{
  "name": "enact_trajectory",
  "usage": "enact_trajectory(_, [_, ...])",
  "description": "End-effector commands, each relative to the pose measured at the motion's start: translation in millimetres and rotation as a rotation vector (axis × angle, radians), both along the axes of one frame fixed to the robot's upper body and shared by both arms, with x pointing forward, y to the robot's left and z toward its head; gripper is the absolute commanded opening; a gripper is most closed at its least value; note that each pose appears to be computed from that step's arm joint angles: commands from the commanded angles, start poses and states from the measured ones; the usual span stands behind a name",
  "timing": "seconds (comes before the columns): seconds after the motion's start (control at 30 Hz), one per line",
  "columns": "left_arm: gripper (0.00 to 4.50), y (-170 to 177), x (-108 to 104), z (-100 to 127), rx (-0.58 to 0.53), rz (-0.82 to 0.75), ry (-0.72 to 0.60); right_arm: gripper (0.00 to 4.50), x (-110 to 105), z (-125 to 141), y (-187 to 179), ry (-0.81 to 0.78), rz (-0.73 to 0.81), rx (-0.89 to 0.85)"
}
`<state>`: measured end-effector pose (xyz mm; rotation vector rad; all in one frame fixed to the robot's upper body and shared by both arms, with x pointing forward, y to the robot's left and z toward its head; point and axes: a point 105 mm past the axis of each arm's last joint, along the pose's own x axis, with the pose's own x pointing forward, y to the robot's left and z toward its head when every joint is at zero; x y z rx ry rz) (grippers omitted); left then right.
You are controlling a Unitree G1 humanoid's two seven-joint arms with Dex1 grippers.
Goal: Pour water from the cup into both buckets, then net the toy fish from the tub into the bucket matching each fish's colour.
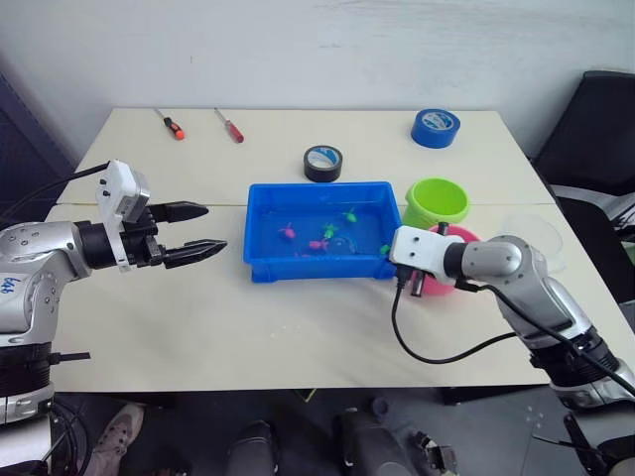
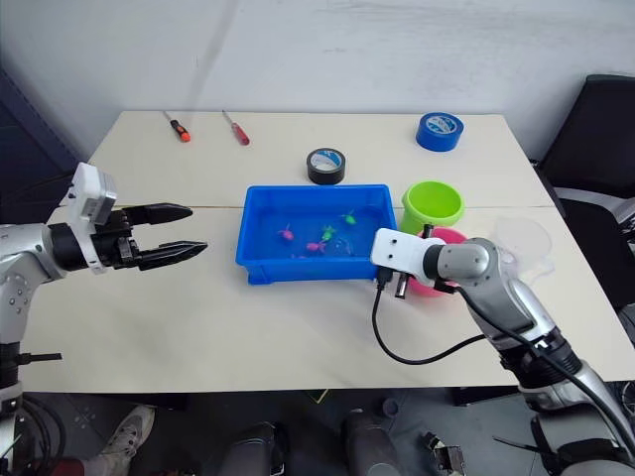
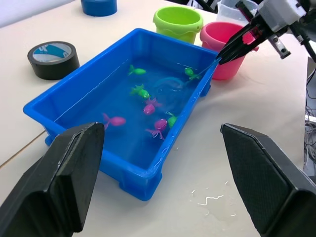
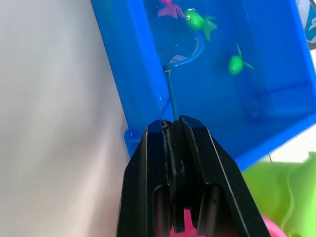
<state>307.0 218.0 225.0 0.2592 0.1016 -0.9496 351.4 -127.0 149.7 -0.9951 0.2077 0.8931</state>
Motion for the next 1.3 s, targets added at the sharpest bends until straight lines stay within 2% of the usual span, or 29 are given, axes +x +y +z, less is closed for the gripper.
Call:
enact_trajectory(0.03, [4.12,3,-8,15,0.005,0.009,-0.055,0.00,2,5,10,-0.007,0.021,0.015])
enact_trajectory(0.27, [4.12,6,-12,17,0.007,0.029,-0.056,0.00,7,6,26,0.027,0.018,0.105])
enact_trajectory(0.73, [4.12,5,-9,15,0.000,0.032,-0.052,0.00,5,40,30,0.196,-0.086,0.430])
enact_trajectory(1.2, [4.12,4,-4,16,-0.001,0.010,-0.057,0.00,-2,47,15,0.226,-0.142,0.489])
enact_trajectory(1.3, [4.12,1,0,14,0.008,-0.009,-0.063,0.00,-4,58,9,0.216,-0.149,0.533])
